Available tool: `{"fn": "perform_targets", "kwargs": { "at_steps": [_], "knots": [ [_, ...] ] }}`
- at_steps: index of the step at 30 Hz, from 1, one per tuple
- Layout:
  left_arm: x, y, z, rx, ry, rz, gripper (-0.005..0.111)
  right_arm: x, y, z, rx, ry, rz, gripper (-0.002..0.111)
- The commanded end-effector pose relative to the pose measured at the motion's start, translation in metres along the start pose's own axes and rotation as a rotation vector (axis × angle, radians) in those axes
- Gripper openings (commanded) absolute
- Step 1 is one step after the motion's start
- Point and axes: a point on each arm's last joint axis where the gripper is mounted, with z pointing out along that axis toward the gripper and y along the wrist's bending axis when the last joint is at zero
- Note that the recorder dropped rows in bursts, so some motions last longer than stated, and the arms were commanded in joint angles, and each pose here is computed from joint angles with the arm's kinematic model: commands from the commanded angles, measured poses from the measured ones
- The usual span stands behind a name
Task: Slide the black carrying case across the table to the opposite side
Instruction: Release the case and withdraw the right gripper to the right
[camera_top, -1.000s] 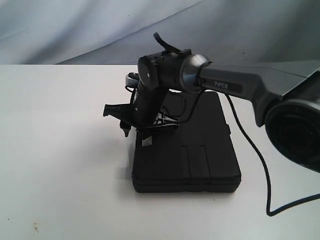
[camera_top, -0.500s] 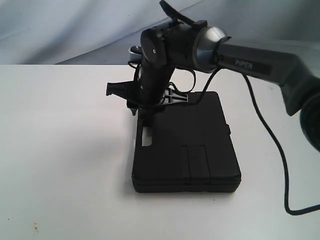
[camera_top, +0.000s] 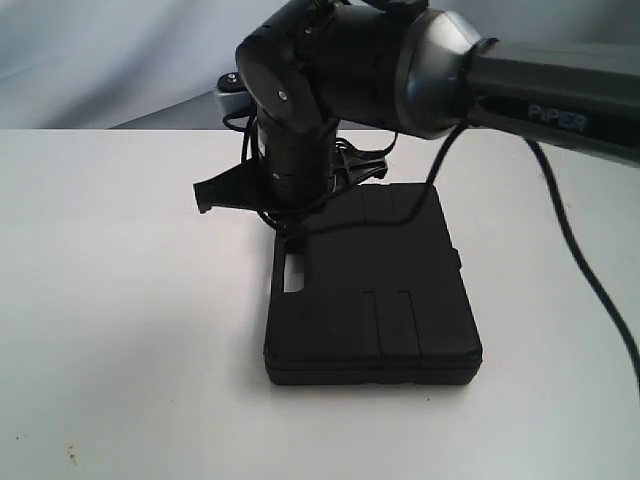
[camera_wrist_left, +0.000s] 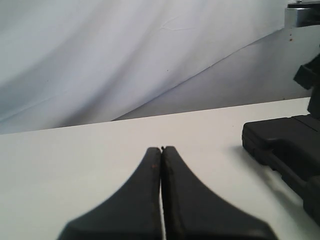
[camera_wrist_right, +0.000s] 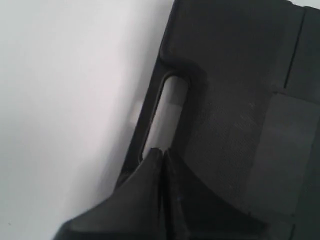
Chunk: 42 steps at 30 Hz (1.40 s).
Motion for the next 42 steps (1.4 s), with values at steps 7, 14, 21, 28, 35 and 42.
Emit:
{"fn": "perform_targets", "kwargs": {
  "at_steps": [7,14,21,28,35,42],
  "knots": [
    [0.001,0.000,0.000,-0.004,-0.003,-0.001,0.000,0.057,-0.038,-0.051,-0.030,-0.073,-0.008,0.000],
    [0.001,0.000,0.000,-0.004,-0.003,-0.001,0.000,0.086,-0.062,-0.086,-0.093,-0.156,0.019,0.000],
    [0.001,0.000,0.000,-0.004,-0.003,-0.001,0.000,0.116,-0.083,-0.104,-0.127,-0.199,0.032,0.000],
    [0.001,0.000,0.000,-0.004,-0.003,-0.001,0.000,0.144,-0.099,-0.110,-0.159,-0.241,0.033,0.000],
    [0.001,0.000,0.000,-0.004,-0.003,-0.001,0.000,0.169,-0.121,-0.110,-0.188,-0.316,0.087,0.000],
    [0.001,0.000,0.000,-0.004,-0.003,-0.001,0.000,0.191,-0.150,-0.112,-0.185,-0.380,0.168,0.000]
  ]
}}
